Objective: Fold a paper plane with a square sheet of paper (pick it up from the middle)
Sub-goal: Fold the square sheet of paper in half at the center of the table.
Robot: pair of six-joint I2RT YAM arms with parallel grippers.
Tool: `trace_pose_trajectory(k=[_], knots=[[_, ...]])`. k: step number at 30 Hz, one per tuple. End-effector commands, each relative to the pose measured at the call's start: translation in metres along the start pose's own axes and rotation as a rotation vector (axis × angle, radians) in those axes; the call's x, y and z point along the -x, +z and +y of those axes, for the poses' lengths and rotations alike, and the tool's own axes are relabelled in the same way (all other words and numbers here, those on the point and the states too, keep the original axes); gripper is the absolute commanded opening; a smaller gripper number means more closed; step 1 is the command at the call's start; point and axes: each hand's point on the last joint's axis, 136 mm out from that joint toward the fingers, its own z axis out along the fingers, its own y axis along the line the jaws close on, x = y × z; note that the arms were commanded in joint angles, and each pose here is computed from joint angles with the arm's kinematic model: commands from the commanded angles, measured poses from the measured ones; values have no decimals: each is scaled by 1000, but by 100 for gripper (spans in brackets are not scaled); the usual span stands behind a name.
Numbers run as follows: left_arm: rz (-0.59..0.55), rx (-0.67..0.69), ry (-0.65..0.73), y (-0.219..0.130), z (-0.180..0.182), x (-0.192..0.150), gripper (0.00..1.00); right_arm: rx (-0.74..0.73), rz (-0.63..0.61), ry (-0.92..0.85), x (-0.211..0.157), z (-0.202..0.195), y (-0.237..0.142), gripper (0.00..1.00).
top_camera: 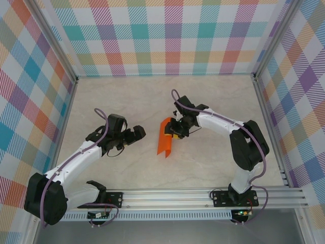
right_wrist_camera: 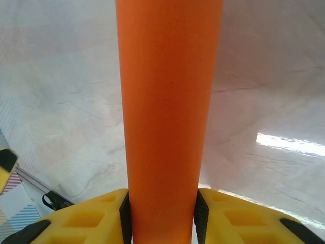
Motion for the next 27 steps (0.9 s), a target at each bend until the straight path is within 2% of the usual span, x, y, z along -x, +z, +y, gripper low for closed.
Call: trace_pose_trajectory(k=[1, 9, 21, 27], knots=[[4, -51, 6, -6, -15, 1, 100, 60, 9, 23, 1, -3, 3, 38], [34, -84, -12, 5, -25, -4, 100, 68, 36, 77, -6, -40, 12, 42], [81, -74, 23, 29, -40, -14, 100, -31, 34, 75, -6, -76, 4, 64], [101, -77, 56, 37, -53, -17, 100, -116, 44, 68, -11, -93, -2, 68]])
